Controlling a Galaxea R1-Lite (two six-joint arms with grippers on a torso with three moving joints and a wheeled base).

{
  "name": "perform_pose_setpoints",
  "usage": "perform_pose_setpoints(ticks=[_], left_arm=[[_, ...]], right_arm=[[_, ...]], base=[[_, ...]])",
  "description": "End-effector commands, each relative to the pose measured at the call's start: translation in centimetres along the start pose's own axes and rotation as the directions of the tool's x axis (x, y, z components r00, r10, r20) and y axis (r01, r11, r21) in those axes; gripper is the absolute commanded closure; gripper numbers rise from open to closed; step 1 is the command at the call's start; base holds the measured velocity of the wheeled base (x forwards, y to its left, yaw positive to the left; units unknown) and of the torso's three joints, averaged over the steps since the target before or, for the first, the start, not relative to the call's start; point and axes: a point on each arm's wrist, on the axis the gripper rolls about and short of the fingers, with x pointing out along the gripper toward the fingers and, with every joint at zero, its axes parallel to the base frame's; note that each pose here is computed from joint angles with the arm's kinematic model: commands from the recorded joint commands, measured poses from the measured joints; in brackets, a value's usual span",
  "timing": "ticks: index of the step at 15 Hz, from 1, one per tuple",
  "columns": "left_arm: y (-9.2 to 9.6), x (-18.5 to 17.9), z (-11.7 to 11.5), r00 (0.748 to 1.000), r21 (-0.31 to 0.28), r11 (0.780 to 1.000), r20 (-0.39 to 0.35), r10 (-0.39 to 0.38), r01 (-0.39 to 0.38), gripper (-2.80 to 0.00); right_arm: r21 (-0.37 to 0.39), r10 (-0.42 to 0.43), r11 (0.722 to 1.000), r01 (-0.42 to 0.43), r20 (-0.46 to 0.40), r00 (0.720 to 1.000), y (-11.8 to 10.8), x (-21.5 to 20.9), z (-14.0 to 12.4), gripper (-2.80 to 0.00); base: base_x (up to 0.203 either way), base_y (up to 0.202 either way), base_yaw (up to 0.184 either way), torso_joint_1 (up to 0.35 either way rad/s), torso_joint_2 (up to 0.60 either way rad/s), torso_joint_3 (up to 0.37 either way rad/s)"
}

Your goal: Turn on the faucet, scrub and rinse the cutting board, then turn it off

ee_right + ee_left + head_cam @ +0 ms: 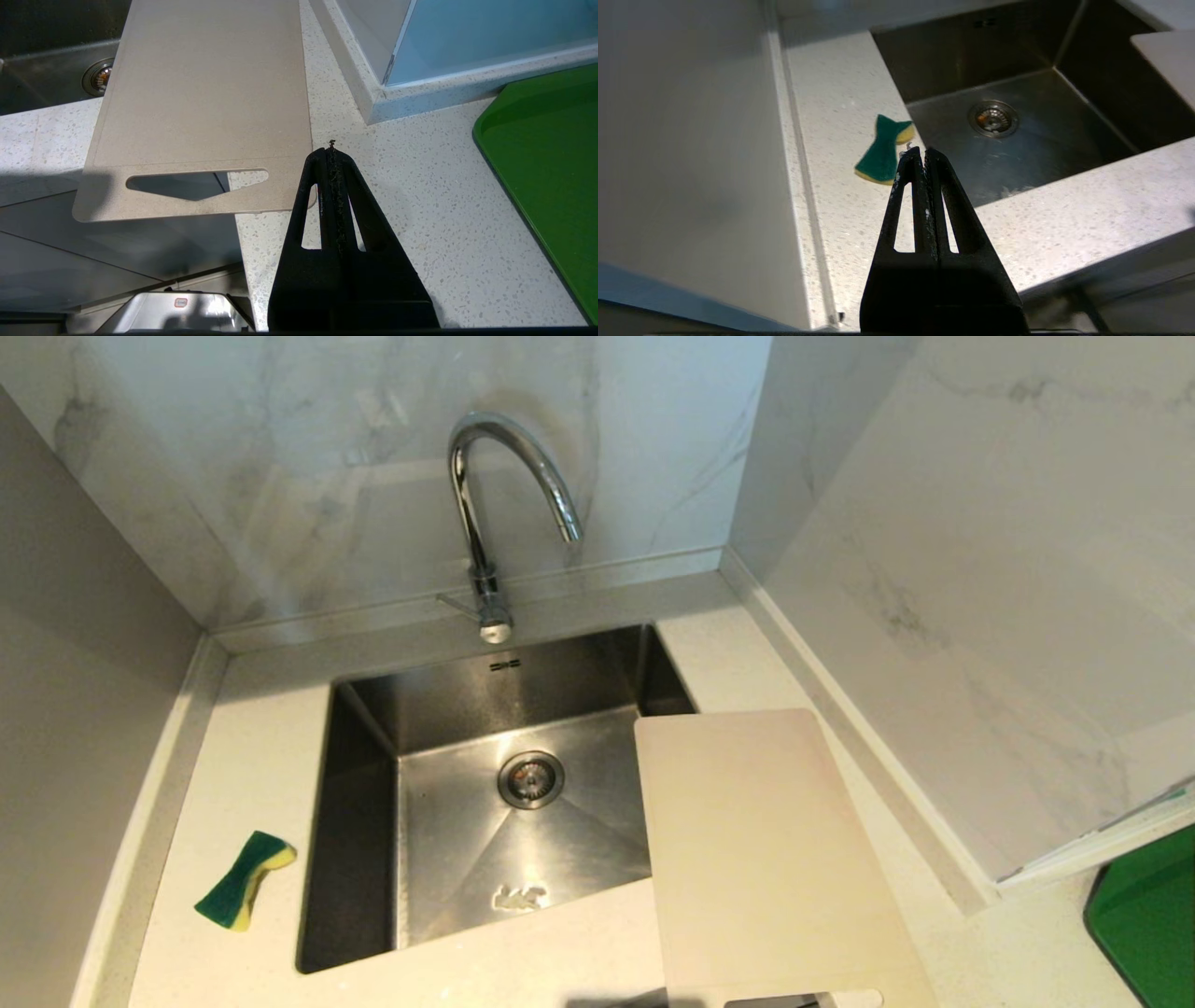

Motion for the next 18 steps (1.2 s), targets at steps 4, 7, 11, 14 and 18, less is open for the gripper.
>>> perform_pose_setpoints(ticks=[4, 7, 11, 14, 18], left_arm=[[0.1, -0.2, -0.8, 0.998, 0.072, 0.997, -0.051, 0.035, -0.031, 0.0], [0.0, -0.3, -1.5, 0.994, 0.028, 0.999, -0.112, 0.019, -0.016, 0.0], [0.0, -0.3, -1.4, 0.994, -0.002, 1.0, -0.107, 0.021, -0.021, 0.0], [0.0, -0.3, -1.4, 0.994, -0.011, 1.0, -0.106, 0.021, -0.022, 0.0], [0.0, -0.3, -1.4, 0.994, -0.011, 1.0, -0.105, 0.021, -0.022, 0.0]], right_arm=[[0.001, -0.001, 1.0, 0.001, -0.001, 1.0, 0.0, 0.0, 0.0, 0.0], [0.001, 0.001, 1.0, -0.001, -0.001, 1.0, 0.0, 0.0, 0.0, 0.0], [0.005, 0.001, 1.0, -0.001, 0.0, 1.0, 0.0, 0.0, 0.0, 0.0], [0.013, -0.002, 1.0, 0.002, -0.001, 1.0, 0.0, 0.0, 0.0, 0.0], [0.022, -0.002, 1.0, 0.002, -0.002, 1.0, 0.0, 0.0, 0.0, 0.0]], base=[[0.0, 0.0, 0.0, 0.0, 0.0, 0.0], [0.0, 0.0, 0.0, 0.0, 0.0, 0.0], [0.0, 0.0, 0.0, 0.0, 0.0, 0.0], [0.0, 0.0, 0.0, 0.0, 0.0, 0.0], [0.0, 0.0, 0.0, 0.0, 0.0, 0.0]])
